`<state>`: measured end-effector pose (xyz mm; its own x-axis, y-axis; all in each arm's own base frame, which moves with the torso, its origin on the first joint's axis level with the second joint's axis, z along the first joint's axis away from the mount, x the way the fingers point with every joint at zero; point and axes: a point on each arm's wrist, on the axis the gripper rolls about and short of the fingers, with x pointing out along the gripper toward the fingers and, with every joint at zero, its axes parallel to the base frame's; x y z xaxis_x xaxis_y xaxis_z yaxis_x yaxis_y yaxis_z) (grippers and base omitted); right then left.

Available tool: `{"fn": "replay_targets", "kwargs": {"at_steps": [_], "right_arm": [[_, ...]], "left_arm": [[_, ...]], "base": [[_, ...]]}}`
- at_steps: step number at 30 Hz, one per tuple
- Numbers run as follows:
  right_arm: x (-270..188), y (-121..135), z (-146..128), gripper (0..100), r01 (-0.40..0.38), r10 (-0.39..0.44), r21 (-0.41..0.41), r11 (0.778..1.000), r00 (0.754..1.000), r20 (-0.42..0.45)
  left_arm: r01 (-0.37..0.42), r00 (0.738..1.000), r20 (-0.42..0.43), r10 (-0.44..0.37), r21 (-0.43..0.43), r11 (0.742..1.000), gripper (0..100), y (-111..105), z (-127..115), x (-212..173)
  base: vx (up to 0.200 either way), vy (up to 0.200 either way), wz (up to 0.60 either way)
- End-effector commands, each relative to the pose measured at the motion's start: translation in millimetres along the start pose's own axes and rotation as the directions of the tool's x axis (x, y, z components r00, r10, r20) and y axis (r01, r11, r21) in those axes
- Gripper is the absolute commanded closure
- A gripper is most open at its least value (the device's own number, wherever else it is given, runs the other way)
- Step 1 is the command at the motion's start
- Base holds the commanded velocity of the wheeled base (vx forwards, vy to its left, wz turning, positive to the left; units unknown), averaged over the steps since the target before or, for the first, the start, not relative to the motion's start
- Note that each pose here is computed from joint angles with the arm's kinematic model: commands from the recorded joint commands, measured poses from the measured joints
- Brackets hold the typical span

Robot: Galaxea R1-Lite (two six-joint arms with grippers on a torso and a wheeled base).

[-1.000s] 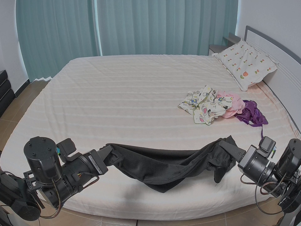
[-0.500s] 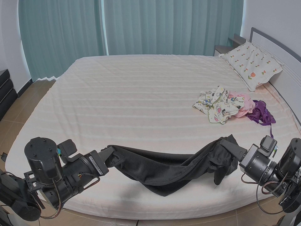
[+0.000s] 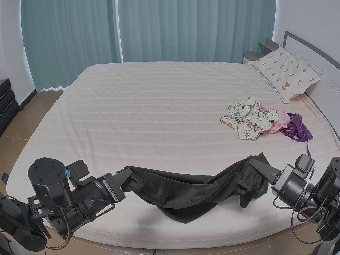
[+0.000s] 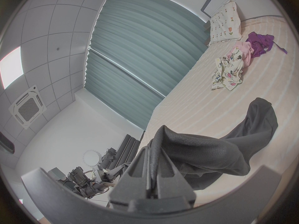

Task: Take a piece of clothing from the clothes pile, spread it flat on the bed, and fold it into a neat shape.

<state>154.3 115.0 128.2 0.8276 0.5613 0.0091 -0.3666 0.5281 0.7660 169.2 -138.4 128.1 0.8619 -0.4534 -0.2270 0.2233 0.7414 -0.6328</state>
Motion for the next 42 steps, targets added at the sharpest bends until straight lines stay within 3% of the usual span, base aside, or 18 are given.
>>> {"fn": "replay_targets", "kwargs": {"at_steps": [1, 7, 17, 18, 22, 27, 33, 38, 40, 41, 42], "right_arm": [[-7, 10, 1, 100, -0.06, 0.06, 0.003, 0.998, 0.998, 0.005], [-19, 20, 3, 100, -0.119, 0.119, 0.001, 0.993, 0.993, 0.004], [-39, 39, 17, 100, -0.226, 0.233, -0.101, 0.969, 0.97, 0.068], [-46, 47, 25, 100, -0.262, 0.274, -0.112, 0.958, 0.956, 0.104], [-49, 71, 51, 100, -0.311, 0.331, -0.125, 0.942, 0.924, 0.19], [-50, 111, 99, 100, -0.285, 0.313, -0.139, 0.948, 0.911, 0.268], [-36, 138, 146, 100, -0.246, 0.265, -0.099, 0.964, 0.915, 0.304], [0, 121, 174, 100, -0.164, 0.158, -0.002, 0.987, 0.948, 0.275], [13, 109, 175, 100, -0.134, 0.124, 0.021, 0.991, 0.96, 0.25], [33, 90, 172, 100, -0.08, 0.068, 0.045, 0.996, 0.975, 0.212], [33, 90, 172, 100, -0.08, 0.068, 0.045, 0.996, 0.975, 0.212]], "left_arm": [[0.024, 1.0, -0.004, -0.024, 0.002, 1.0, 100, -5, -2, -4], [0.057, 0.998, 0.0, -0.057, 0.004, 0.998, 100, -10, -1, -9], [0.129, 0.982, 0.142, -0.126, -0.012, 0.992, 100, -27, 26, -31], [0.118, 0.975, 0.192, -0.112, -0.021, 0.993, 100, -31, 33, -33], [0.093, 0.963, 0.257, -0.081, -0.035, 0.995, 100, -37, 43, -33], [0.082, 0.952, 0.296, -0.072, -0.021, 0.996, 100, -48, 62, -36], [0.033, 0.941, 0.338, -0.019, -0.035, 0.999, 100, -61, 86, -35], [0.008, 0.94, 0.34, 0.005, -0.036, 0.999, 100, -62, 92, -31], [-0.008, 0.941, 0.338, 0.02, -0.038, 0.999, 100, -59, 92, -28], [-0.04, 0.946, 0.321, 0.05, -0.037, 0.998, 100, -52, 89, -19], [-0.064, 0.946, 0.315, 0.073, -0.04, 0.997, 100, -48, 88, -12]], "base": [[-0.2, 0.0, 0.0], [-0.2, 0.0, 0.0], [-0.18, 0.0, 0.0], [0.0, 0.0, 0.0], [0.0, 0.0, 0.0], [0.0, 0.0, 0.0], [0.0, 0.0, 0.0], [0.0, 0.0, 0.0], [0.0, 0.0, 0.0], [0.0, 0.0, 0.0], [0.0, 0.0, 0.0]]}}
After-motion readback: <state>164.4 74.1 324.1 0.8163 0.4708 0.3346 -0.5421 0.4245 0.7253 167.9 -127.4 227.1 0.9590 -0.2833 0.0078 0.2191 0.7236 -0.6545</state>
